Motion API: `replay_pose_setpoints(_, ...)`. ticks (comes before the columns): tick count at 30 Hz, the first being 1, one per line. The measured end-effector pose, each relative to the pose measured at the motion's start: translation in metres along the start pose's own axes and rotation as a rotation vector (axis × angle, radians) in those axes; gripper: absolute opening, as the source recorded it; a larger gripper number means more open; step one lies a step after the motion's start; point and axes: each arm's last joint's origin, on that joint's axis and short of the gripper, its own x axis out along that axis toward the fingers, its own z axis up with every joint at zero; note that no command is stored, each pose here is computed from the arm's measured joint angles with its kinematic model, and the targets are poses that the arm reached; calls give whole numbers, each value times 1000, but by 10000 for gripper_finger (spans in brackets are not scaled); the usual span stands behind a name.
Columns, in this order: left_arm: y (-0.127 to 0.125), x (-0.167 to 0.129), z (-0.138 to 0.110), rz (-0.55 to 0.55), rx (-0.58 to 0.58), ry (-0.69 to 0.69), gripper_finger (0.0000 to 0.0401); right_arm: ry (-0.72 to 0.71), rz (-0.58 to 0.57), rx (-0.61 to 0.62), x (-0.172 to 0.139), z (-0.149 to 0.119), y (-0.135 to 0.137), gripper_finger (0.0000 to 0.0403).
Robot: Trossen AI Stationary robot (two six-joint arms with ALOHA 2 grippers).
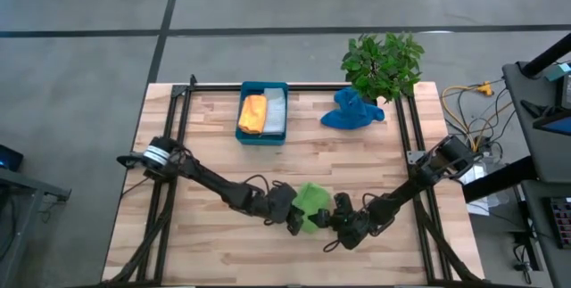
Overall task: Fold microfiber towels
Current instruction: Put the green microfiber cloth into the blue bin
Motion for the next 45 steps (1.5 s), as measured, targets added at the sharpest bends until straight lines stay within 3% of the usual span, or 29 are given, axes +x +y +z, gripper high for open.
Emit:
replay_pose_setpoints(6,7,-12,4,184,79,-35,0,-19,-19,19,-1,0,-2,326)
replay_pose_setpoints(14,22,-3,-4,260,167,4,0,-50,-33,34,-1,3,-5,326)
replay_pose_setpoints(22,36,0,6,359,183,-2,0,-61,-42,38,1,7,-4,326)
replay_pose_setpoints(30,47,19,13,266,246,110,0,-76,-56,29,5,13,-3,326)
replay_pose_setpoints(45,40,32,12,78,252,146,0,-77,-67,-32,10,20,1,326)
